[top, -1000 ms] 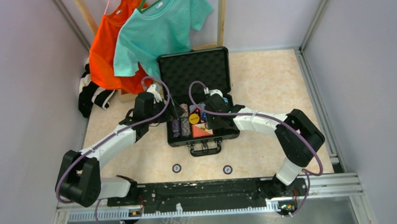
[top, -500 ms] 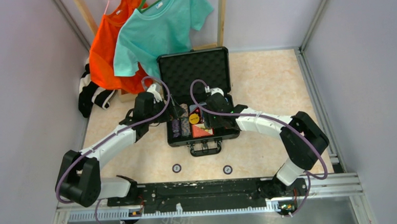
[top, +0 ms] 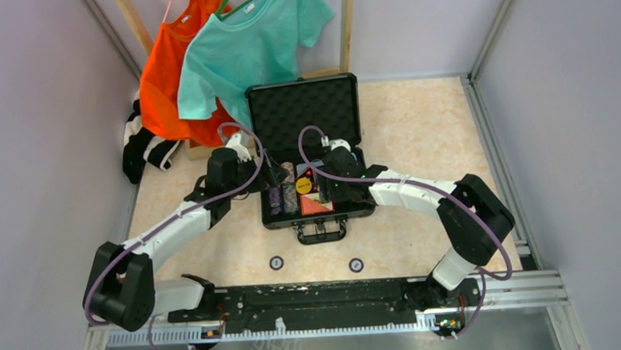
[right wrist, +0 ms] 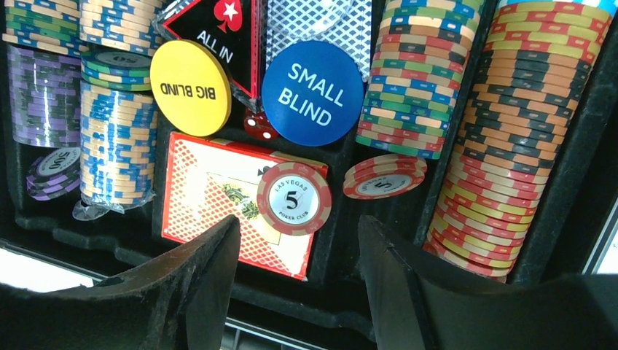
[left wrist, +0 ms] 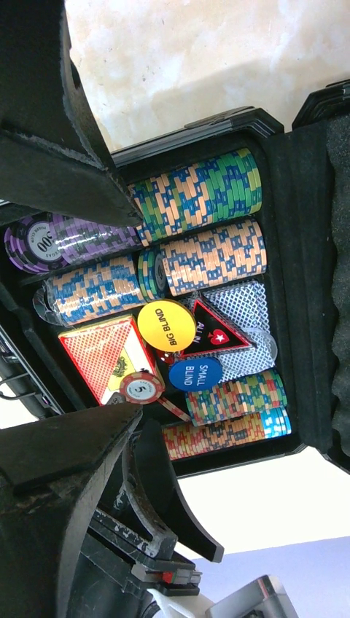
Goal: Pack up texas hold em set
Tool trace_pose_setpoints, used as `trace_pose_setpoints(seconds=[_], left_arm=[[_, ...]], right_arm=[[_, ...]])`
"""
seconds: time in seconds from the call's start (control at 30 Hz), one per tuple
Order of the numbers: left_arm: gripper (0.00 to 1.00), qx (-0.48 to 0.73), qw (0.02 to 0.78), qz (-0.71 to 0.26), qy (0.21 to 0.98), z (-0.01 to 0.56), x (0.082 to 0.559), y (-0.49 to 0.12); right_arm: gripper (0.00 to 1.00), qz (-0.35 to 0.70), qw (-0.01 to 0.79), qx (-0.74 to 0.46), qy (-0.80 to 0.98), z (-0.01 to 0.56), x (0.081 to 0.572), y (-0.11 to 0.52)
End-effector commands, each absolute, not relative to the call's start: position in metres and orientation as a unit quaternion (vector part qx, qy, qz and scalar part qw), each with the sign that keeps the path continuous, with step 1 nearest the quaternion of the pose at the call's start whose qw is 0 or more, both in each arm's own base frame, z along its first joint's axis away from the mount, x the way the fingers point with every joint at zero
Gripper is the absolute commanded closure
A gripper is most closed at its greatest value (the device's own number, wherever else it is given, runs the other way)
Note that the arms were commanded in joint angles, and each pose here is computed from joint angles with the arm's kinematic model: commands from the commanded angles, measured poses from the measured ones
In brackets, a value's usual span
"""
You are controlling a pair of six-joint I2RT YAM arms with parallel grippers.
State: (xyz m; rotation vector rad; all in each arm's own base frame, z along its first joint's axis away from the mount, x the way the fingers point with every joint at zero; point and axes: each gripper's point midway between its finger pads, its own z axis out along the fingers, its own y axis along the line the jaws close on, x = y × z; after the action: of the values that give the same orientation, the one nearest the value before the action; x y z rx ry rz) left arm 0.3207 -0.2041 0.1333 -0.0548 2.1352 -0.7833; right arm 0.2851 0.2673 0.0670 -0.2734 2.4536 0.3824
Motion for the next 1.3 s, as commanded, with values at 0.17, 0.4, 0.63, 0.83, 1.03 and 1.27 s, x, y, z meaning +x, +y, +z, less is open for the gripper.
trace_pose_setpoints(seconds=[0.17,0.4,0.63,0.83,1.03,1.27], left_arm=[[0.05,-0.011,0.453,-0.328,0.829,0.151,0.321,-0.207],[0.05,-0.006,0.457,-0.342,0.821,0.156,0.318,-0.21],[0.06,-0.004,0.461,-0.343,0.819,0.158,0.318,-0.21],[0.06,-0.003,0.464,-0.345,0.816,0.162,0.317,-0.21],[0.06,-0.004,0.465,-0.343,0.816,0.161,0.317,-0.209],[0.06,-0.002,0.467,-0.346,0.814,0.164,0.315,-0.209]], right_arm=[[0.38,0.181,0.334,-0.09,0.921,0.082,0.291,0.279],[0.38,0.215,0.331,-0.078,0.915,0.089,0.293,0.282],[0.38,0.215,0.327,-0.072,0.917,0.083,0.293,0.277],[0.38,0.203,0.325,-0.075,0.921,0.079,0.292,0.271],[0.38,0.195,0.323,-0.066,0.924,0.074,0.296,0.271],[0.65,0.194,0.32,-0.048,0.926,0.075,0.3,0.272]])
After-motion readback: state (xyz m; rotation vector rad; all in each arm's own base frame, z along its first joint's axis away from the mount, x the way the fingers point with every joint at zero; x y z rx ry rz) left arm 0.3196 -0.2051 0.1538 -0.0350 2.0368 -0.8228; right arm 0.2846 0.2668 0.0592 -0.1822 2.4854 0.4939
